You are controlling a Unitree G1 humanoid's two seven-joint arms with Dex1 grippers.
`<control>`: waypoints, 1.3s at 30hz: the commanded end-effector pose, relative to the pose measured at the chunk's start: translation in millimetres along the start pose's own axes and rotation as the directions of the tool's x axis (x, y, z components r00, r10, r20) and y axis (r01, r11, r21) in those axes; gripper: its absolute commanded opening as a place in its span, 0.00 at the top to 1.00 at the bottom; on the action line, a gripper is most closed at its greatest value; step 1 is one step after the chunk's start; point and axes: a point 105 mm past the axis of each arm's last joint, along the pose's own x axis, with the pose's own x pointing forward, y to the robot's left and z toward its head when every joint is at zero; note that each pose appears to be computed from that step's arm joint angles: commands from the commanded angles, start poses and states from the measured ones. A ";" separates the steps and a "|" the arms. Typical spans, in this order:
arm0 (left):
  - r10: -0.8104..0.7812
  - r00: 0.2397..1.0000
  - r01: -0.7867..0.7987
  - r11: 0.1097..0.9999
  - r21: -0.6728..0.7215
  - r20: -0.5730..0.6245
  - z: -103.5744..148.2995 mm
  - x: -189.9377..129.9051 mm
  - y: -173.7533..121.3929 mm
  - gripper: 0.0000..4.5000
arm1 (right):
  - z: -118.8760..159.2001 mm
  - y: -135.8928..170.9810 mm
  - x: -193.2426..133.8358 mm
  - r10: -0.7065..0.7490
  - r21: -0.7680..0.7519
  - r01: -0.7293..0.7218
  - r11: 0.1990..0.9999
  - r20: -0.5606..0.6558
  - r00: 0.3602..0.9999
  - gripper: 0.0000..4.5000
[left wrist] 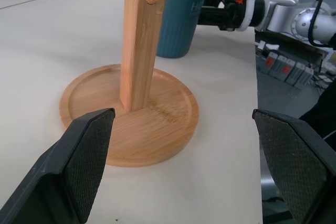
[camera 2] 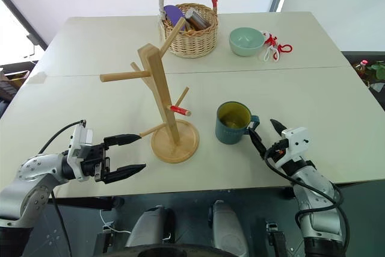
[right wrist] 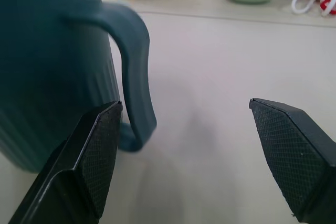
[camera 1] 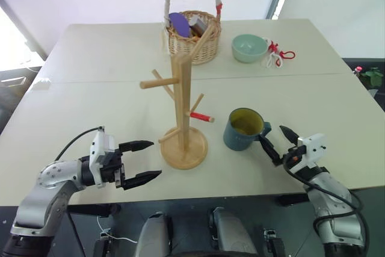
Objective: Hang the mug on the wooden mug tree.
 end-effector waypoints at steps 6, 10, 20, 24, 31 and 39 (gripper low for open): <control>0.010 1.000 -0.011 0.999 0.042 0.022 8.2 -0.5 0.1 0.00 | -0.6 0.8 9.3 0.014 0.003 -0.014 1.000 0.014 1.000 0.11; 0.020 1.000 -0.021 0.999 0.051 0.020 8.5 -1.3 1.3 0.00 | -1.6 4.5 14.0 0.040 0.024 -0.041 0.999 0.024 0.999 0.40; 0.037 0.998 -0.039 0.998 0.048 0.047 14.0 -1.8 7.1 0.00 | 22.4 23.3 16.3 0.162 -0.081 -0.158 0.984 0.056 0.985 0.99; 0.029 0.994 -0.032 0.999 0.029 0.104 28.3 -4.9 12.8 0.00 | 53.7 49.2 9.1 0.335 -0.212 -0.318 0.924 0.046 0.941 0.99; -0.007 0.981 0.000 0.999 0.036 0.193 57.6 -8.8 23.5 0.00 | 89.5 83.8 -6.0 0.533 -0.353 -0.506 0.787 -0.022 0.846 0.99; -0.165 0.971 0.161 0.986 0.035 0.175 76.6 -13.3 17.6 0.00 | 128.3 110.2 -10.1 0.630 -0.478 -0.561 0.676 -0.020 0.776 0.99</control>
